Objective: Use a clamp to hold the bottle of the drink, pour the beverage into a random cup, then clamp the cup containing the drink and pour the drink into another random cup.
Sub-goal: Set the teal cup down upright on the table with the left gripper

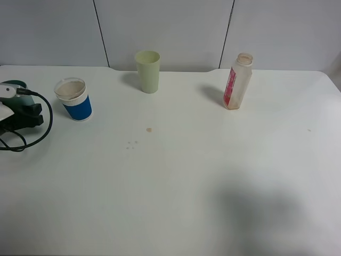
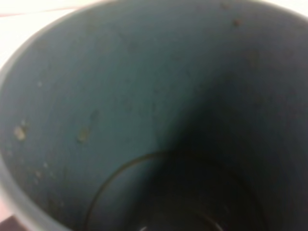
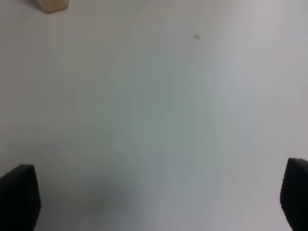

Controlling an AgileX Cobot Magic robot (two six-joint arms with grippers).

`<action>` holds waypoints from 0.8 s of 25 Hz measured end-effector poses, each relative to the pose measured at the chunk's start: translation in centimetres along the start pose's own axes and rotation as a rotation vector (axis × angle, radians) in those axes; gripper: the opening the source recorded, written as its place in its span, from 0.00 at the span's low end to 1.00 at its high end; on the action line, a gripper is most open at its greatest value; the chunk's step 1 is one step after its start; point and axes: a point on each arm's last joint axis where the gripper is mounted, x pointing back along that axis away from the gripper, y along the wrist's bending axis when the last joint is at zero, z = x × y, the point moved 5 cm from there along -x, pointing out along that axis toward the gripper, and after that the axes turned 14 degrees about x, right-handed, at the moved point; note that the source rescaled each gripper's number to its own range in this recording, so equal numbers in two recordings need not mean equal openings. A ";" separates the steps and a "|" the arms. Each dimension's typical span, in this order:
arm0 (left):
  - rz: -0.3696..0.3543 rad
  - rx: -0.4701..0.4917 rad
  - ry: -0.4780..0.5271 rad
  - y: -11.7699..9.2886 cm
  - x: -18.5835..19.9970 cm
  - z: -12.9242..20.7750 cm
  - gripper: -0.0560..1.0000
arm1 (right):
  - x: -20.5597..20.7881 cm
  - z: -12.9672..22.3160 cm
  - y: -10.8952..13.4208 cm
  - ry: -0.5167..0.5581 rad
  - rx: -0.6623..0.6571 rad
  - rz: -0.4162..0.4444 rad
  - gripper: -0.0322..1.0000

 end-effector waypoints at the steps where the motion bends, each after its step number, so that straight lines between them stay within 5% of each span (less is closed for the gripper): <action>1: 0.004 -0.001 0.002 0.0 -0.2 0.1 0.05 | 0.0 0.0 0.0 0.000 0.000 0.000 1.00; 20: 0.037 0.001 -0.069 0.2 -2.3 -1.8 0.05 | 0.0 0.0 0.0 0.000 0.000 0.000 1.00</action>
